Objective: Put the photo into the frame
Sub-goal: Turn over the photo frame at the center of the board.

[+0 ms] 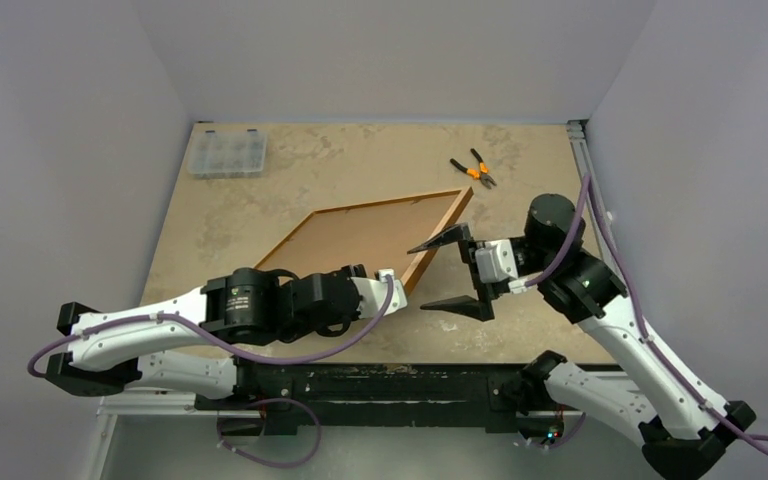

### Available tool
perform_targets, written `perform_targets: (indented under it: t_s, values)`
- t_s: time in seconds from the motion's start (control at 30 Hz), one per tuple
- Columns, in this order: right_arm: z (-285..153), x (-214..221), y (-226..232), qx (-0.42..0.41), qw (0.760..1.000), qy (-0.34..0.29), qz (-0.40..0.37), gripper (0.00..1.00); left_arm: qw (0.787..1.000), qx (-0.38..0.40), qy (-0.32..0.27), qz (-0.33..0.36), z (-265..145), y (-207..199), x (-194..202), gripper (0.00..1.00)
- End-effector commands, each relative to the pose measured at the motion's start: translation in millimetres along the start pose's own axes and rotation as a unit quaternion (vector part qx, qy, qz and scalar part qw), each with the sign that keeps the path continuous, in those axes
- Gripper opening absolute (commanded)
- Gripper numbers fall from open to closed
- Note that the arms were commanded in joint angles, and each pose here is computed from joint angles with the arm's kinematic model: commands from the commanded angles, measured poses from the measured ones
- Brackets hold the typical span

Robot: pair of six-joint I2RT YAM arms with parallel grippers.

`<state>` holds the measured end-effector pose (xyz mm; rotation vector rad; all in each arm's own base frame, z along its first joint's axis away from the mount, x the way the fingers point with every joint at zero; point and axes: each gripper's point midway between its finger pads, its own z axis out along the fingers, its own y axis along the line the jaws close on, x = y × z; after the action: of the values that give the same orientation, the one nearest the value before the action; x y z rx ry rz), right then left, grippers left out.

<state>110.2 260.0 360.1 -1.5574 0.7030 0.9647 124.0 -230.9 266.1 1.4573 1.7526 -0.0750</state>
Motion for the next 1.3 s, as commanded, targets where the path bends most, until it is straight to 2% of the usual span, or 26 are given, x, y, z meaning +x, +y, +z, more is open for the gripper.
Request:
perform_targets:
  t_s: [0.0, 0.23, 0.5, 0.97, 1.2, 1.27]
  values:
    - [9.5, 25.5, -1.4, 0.008, 0.999, 0.049, 0.0, 0.82, 0.981, 0.139, -0.092, -0.1, -15.1, -46.1, -54.7, 0.0]
    - [29.4, 48.5, -15.2, 0.035, 0.993, 0.107, -0.024, 0.71, 0.98, 0.143, -0.091, -0.1, -14.7, -47.7, -57.4, 0.0]
    - [23.0, 20.0, -29.9, 0.112, 0.99, 0.051, -0.067, 0.59, 0.98, 0.141, -0.09, -0.104, -14.5, -47.3, -57.4, 0.0]
    - [29.5, 7.8, -17.0, 0.075, 0.996, 0.02, -0.053, 0.42, 0.981, 0.14, -0.087, -0.106, -12.9, -47.9, -55.4, 0.0]
    - [29.1, 8.8, -16.7, 0.077, 0.996, 0.023, -0.045, 0.16, 0.982, 0.12, -0.086, -0.115, -12.6, -41.0, -53.8, 0.0]
    - [29.3, 8.0, -17.1, 0.078, 0.996, 0.022, -0.043, 0.09, 0.983, 0.114, -0.085, -0.119, -12.5, -38.8, -53.5, 0.06]
